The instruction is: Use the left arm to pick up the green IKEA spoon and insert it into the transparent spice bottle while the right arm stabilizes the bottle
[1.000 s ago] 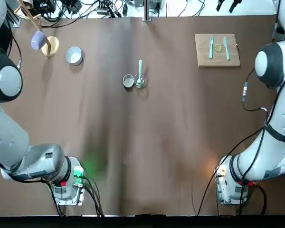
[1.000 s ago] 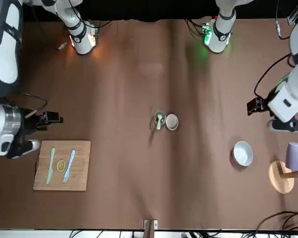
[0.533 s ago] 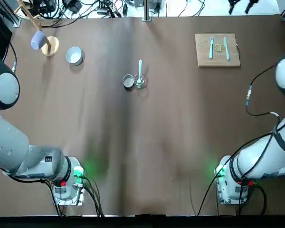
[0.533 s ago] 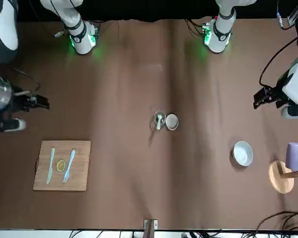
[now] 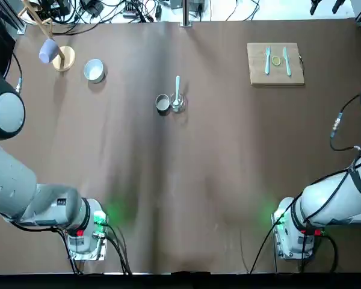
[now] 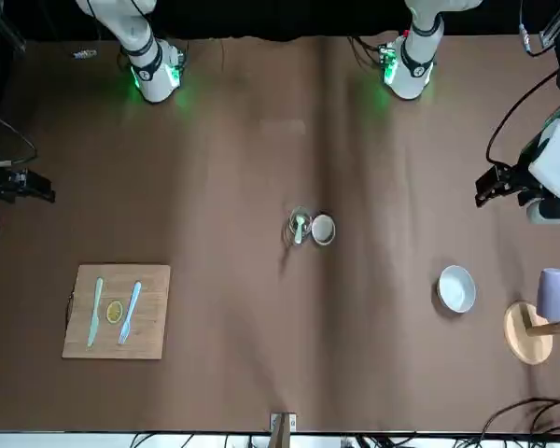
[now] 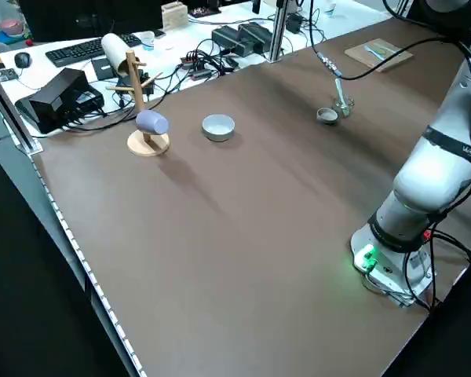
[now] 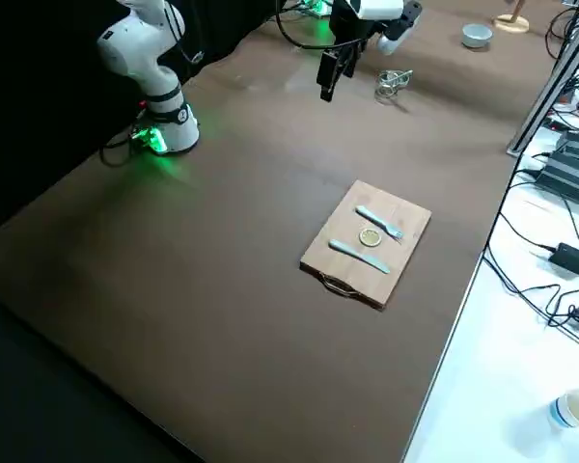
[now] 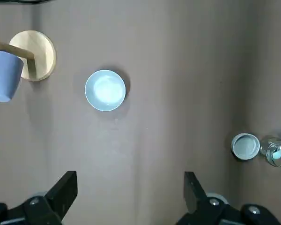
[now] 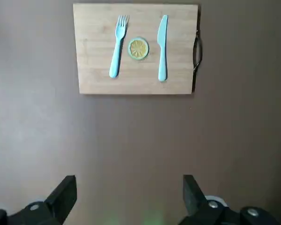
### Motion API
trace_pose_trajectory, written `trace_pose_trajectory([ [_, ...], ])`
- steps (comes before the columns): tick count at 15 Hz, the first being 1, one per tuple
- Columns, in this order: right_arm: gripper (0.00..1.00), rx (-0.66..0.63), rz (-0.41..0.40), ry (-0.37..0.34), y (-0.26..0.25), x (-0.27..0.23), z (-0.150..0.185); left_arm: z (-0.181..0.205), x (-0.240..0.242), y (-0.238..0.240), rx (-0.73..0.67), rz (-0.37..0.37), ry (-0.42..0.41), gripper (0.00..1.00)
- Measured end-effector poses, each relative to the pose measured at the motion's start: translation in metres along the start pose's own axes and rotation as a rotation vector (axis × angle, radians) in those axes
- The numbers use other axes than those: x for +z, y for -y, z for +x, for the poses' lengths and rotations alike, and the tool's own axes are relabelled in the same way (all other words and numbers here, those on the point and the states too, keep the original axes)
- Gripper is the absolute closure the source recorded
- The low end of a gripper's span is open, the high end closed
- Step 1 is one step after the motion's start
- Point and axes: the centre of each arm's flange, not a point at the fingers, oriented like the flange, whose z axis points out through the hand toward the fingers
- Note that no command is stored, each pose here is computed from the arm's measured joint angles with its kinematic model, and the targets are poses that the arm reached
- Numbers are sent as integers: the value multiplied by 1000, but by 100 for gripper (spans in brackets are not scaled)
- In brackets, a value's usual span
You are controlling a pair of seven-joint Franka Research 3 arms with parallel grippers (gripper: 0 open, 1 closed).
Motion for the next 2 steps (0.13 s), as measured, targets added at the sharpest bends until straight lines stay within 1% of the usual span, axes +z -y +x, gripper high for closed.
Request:
trace_pose_trajectory([
  [2, 0, 13, -2, -30, -3, -1, 3, 0, 0, 2, -4, 1, 0, 0],
])
